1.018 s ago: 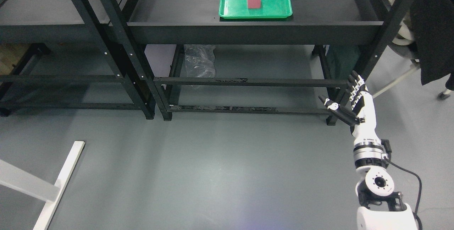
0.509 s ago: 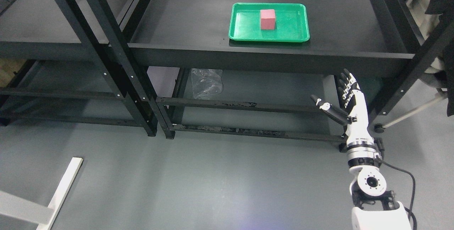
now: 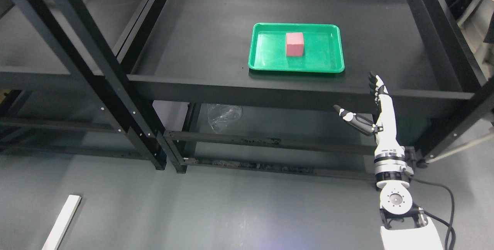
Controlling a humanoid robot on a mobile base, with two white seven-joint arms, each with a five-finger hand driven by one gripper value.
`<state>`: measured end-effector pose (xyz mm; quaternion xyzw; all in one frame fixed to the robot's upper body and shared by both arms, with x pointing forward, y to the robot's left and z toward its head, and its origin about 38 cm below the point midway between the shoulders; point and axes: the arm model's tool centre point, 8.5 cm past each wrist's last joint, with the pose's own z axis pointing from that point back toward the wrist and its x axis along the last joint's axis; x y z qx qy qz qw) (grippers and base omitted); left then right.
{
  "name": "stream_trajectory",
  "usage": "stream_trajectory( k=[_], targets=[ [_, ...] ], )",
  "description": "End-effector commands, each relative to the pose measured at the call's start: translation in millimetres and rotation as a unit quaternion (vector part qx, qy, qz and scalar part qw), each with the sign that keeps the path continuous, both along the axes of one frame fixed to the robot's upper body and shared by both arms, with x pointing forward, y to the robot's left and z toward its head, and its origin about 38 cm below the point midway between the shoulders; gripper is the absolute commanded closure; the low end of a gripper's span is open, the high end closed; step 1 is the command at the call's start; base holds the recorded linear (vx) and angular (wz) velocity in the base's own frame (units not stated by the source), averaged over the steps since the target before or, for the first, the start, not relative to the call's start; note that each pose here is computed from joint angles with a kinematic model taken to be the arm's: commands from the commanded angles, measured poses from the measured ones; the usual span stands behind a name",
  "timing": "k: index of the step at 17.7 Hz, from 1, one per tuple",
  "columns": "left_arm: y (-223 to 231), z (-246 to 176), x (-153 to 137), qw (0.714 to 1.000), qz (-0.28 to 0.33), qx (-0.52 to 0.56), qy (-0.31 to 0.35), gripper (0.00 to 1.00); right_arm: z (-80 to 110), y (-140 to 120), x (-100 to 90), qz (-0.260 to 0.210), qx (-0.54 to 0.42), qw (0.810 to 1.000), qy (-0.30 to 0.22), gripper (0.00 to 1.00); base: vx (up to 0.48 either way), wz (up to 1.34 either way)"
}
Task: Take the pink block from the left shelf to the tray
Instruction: 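Reach the right hand over the shelf edge toward the green tray, then move the right hand beside the pink cube and close fingers on it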
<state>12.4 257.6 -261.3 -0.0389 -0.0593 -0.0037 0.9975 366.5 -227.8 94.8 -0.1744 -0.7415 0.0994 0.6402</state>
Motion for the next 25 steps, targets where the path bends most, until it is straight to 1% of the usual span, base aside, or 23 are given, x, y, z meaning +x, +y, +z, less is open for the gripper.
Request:
stream_trajectory(
  k=[1,3,4,5,8,9,13,15,16,17,18,19,20,23,25],
  targets=[
    [10.5,0.5,-7.0,1.0,0.0,0.008,0.002,0.0,8.6,2.8,-7.0,-0.023,-0.194,0.979,-0.055,0.0,0.293,-0.01],
    [10.5,0.5,-7.0,1.0,0.0,0.008,0.002,0.0,7.9,4.0,-4.8,-0.028,-0.21,0.976,-0.044,0.01,0.288,0.0],
    [10.5,0.5,-7.0,1.0,0.0,0.008,0.002,0.0,6.3,6.1,-4.5,-0.028,-0.235,0.971,-0.036,0.01,0.283,0.0],
    [10.5,0.5,-7.0,1.0,0.0,0.008,0.002,0.0,5.7,6.9,-4.6,-0.021,-0.271,0.962,-0.034,0.01,0.235,-0.01],
    [10.5,0.5,-7.0,1.0,0.0,0.008,0.002,0.0,1.0,11.7,-2.9,0.006,-0.398,0.917,-0.014,0.01,0.231,0.0],
    [10.5,0.5,-7.0,1.0,0.0,0.008,0.002,0.0,-0.1,13.2,-2.3,0.013,-0.404,0.914,-0.009,0.01,0.206,0.0],
    [10.5,0.5,-7.0,1.0,0.0,0.008,0.002,0.0,-1.7,15.3,-1.3,0.03,-0.407,0.913,0.0,0.01,0.236,0.0],
    [10.5,0.5,-7.0,1.0,0.0,0.008,0.002,0.0,4.1,17.1,5.1,0.044,-0.414,0.909,-0.003,0.01,0.174,0.0],
    [10.5,0.5,-7.0,1.0,0.0,0.008,0.002,0.0,5.9,20.1,7.5,0.054,-0.427,0.903,-0.004,0.01,0.183,0.01],
    [10.5,0.5,-7.0,1.0,0.0,0.008,0.002,0.0,3.2,32.2,8.0,0.085,-0.45,0.889,0.001,0.01,0.183,0.01],
    [10.5,0.5,-7.0,1.0,0.0,0.008,0.002,0.0,2.4,41.7,10.3,0.106,-0.473,0.875,0.007,0.01,0.163,0.0],
    [10.5,0.5,-7.0,1.0,0.0,0.008,0.002,0.0,2.1,46.9,11.3,0.111,-0.484,0.868,0.009,0.01,0.163,0.0],
    [10.5,0.5,-7.0,1.0,0.0,0.008,0.002,0.0,3.2,49.5,12.1,0.112,-0.484,0.868,0.008,0.01,0.137,0.0],
    [10.5,0.5,-7.0,1.0,0.0,0.008,0.002,0.0,5.0,53.4,13.3,0.113,-0.471,0.875,0.005,0.01,0.135,0.0],
    [10.5,0.5,-7.0,1.0,0.0,0.008,0.002,0.0,4.4,52.9,13.0,0.117,-0.454,0.883,0.009,0.02,0.099,0.0]
  ],
)
